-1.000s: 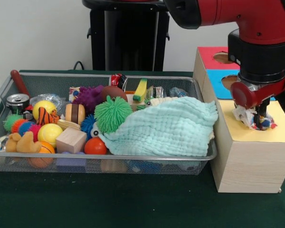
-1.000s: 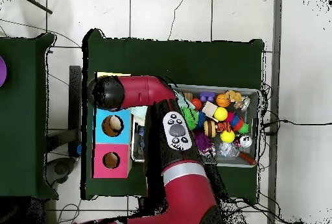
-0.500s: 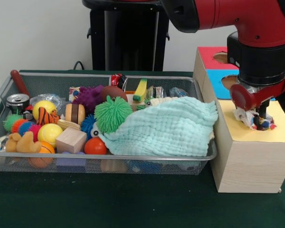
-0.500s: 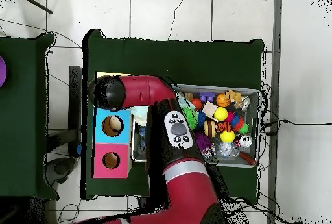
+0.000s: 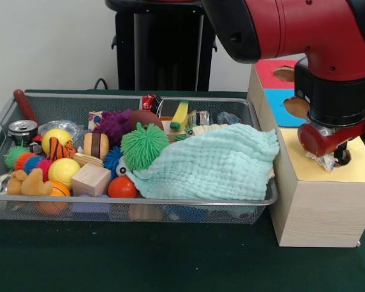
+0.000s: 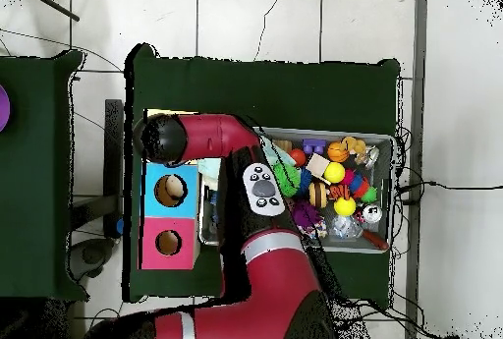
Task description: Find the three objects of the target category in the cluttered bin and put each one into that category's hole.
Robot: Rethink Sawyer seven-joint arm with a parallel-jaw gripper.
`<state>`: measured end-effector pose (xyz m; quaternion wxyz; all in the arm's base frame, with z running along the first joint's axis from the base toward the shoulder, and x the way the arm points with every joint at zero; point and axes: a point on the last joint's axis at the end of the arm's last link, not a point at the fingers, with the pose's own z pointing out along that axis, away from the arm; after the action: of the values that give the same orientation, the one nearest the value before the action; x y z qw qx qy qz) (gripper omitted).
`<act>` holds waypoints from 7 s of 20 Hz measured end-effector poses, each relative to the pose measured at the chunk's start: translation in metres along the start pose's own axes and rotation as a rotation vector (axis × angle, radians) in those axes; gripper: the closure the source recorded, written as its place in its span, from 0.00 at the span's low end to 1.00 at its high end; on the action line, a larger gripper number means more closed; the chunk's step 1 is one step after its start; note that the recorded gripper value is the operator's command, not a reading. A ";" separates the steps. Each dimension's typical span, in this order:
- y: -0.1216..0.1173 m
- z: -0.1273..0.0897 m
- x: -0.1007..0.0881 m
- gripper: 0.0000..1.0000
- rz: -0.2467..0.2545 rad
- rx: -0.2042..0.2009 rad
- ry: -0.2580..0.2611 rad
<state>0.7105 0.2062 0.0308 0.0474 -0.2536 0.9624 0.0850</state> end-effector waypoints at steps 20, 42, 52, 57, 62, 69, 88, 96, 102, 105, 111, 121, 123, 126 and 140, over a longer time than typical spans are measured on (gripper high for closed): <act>0.002 0.012 0.001 0.00 -0.004 -0.009 0.025; -0.009 0.010 0.003 0.00 0.005 -0.003 0.039; -0.007 -0.016 0.005 0.00 -0.020 0.022 0.032; -0.005 -0.017 0.006 0.00 -0.053 0.044 0.035; -0.004 -0.017 0.006 0.00 -0.064 0.050 0.036; 0.001 -0.014 0.004 0.00 -0.104 0.085 0.043; 0.019 -0.030 0.008 0.00 -0.205 0.210 0.058; 0.018 -0.030 0.009 0.00 -0.208 0.221 0.064; 0.018 -0.030 0.009 1.00 -0.209 0.222 0.063; 0.017 -0.033 0.008 1.00 -0.210 0.225 0.060; 0.017 -0.036 0.006 1.00 -0.212 0.229 0.056; 0.015 -0.036 0.006 1.00 -0.207 0.226 0.054; 0.012 -0.037 0.006 0.00 -0.199 0.221 0.050; 0.013 -0.036 0.005 0.00 -0.194 0.212 0.047; 0.013 -0.037 0.004 0.00 -0.190 0.206 0.044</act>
<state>0.6985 0.2086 0.0682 0.0596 -0.3393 0.9385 -0.0246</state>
